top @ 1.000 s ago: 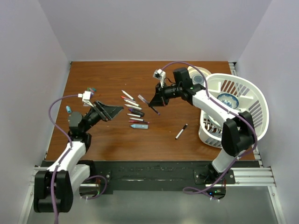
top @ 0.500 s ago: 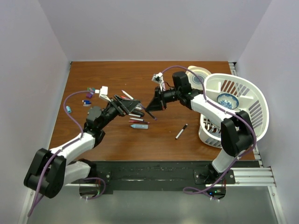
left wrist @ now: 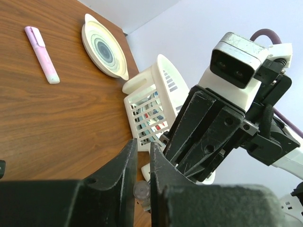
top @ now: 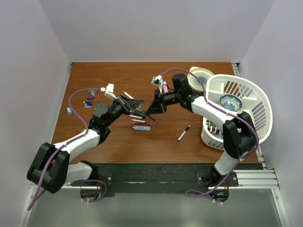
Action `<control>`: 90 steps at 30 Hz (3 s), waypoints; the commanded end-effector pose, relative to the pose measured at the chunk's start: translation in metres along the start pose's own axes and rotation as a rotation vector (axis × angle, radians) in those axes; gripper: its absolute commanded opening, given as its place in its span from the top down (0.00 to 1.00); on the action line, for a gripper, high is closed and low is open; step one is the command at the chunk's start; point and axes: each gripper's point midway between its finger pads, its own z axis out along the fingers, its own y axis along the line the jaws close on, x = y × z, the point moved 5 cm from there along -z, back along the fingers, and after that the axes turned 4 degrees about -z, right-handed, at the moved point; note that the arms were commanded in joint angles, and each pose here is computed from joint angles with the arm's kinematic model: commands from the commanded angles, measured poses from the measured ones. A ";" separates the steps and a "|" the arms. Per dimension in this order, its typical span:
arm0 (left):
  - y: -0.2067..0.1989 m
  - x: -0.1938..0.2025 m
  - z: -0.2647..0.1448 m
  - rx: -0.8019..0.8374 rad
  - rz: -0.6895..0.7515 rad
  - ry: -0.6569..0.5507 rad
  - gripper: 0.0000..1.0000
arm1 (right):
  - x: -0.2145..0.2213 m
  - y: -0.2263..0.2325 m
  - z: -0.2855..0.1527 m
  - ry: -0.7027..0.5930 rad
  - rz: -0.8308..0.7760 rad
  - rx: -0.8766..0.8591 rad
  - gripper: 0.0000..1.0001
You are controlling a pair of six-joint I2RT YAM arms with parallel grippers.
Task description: Open the pen caps
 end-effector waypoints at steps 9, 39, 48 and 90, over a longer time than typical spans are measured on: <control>-0.017 -0.004 0.001 0.049 0.075 0.022 1.00 | 0.014 -0.001 0.018 0.075 -0.047 0.020 0.54; -0.013 0.004 -0.007 0.039 0.075 0.061 0.60 | 0.017 0.002 0.034 0.103 -0.061 0.100 1.00; 0.001 -0.049 -0.011 -0.091 0.081 -0.097 1.00 | 0.023 -0.004 0.036 0.112 -0.044 0.102 1.00; 0.238 -0.173 -0.148 -0.897 -0.424 -0.598 0.30 | 0.039 -0.005 0.049 0.225 -0.122 0.091 1.00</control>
